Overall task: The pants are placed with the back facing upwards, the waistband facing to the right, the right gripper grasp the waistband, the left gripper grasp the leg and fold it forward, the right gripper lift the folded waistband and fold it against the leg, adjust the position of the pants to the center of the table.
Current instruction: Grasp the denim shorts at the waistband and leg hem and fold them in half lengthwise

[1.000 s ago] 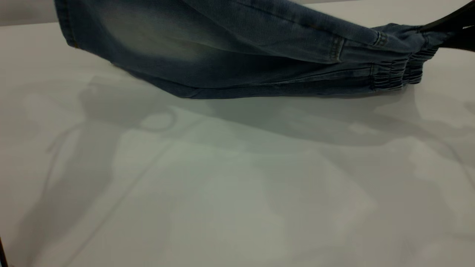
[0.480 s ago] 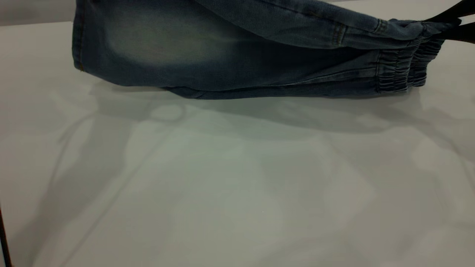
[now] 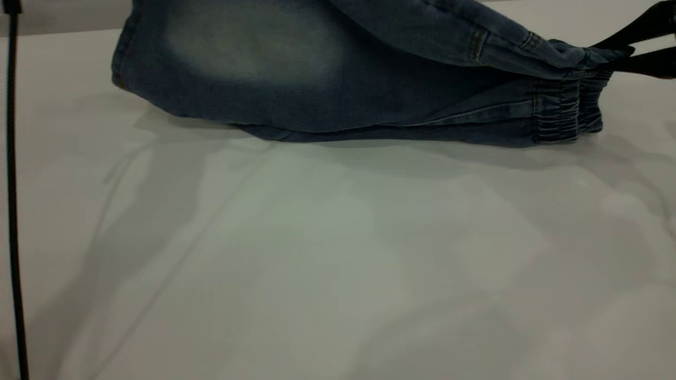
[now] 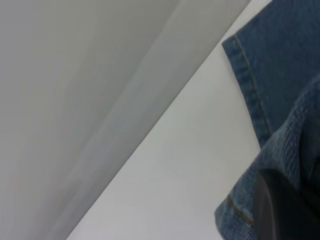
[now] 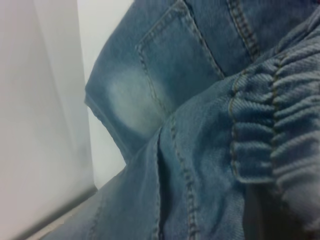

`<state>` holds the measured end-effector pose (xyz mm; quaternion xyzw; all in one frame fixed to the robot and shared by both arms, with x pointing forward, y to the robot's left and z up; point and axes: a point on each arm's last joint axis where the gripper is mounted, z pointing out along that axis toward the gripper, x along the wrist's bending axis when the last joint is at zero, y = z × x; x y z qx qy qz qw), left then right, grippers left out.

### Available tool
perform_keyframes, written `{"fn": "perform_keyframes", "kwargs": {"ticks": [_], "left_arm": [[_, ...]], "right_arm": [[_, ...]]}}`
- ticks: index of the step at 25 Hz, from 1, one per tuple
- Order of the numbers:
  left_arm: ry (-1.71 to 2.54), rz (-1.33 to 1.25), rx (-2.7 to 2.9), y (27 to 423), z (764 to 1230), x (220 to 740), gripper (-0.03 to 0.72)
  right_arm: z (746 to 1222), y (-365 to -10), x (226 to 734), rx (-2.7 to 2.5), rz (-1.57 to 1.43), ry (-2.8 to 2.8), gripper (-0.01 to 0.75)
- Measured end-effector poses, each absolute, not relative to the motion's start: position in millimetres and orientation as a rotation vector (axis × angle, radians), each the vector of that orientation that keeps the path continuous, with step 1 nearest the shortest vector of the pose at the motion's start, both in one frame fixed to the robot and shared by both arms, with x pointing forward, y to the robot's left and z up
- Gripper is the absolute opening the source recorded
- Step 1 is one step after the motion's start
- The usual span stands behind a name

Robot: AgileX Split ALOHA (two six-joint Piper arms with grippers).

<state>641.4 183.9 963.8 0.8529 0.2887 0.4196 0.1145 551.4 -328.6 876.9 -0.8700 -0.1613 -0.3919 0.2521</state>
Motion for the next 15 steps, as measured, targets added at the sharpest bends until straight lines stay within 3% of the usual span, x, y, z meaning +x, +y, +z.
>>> {"fn": "perform_keyframes", "kwargs": {"ticks": [15], "left_arm": [[0.847,1.203,2.527,179,946,653,0.020]], "right_arm": [[874,-334,561,-2.405,-1.060,-0.400,0.051]]}}
